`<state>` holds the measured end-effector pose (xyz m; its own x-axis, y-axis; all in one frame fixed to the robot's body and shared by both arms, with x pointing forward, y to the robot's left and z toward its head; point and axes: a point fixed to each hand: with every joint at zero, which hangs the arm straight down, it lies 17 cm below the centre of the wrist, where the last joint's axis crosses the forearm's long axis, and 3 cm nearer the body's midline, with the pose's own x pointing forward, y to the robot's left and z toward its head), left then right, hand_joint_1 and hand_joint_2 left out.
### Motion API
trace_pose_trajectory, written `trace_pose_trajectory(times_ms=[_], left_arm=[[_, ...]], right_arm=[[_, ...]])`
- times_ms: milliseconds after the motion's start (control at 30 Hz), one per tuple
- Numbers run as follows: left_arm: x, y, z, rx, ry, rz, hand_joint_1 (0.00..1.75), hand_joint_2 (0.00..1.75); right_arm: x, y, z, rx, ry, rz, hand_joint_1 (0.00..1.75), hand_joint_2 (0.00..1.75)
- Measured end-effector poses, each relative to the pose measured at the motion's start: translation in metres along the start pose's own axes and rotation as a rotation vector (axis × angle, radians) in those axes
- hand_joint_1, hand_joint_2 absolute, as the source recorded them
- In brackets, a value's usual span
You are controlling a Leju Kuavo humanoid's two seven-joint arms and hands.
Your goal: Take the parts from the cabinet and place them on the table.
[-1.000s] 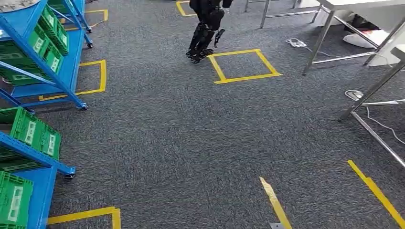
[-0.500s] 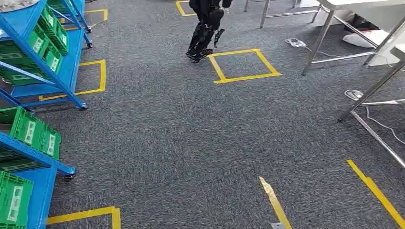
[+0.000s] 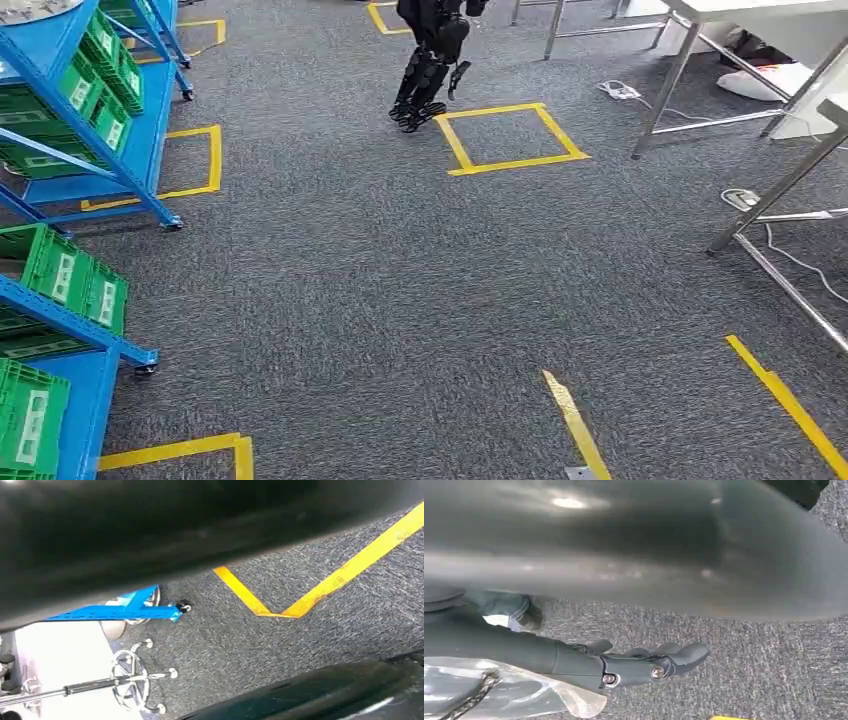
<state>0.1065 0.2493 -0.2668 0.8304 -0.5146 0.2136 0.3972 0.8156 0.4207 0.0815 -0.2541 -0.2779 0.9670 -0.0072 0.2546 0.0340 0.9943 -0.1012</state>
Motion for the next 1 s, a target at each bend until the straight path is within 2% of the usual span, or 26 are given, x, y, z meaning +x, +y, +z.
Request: trace_pose_trajectory(times_ms=[1000], left_arm=[[-0.0014,-0.0021,0.0003,-0.011,0.002,-0.011,0.00,0.00]], right_arm=[[-0.0010,0.0032,0.0007,-0.001,0.000,0.007,0.00,0.00]])
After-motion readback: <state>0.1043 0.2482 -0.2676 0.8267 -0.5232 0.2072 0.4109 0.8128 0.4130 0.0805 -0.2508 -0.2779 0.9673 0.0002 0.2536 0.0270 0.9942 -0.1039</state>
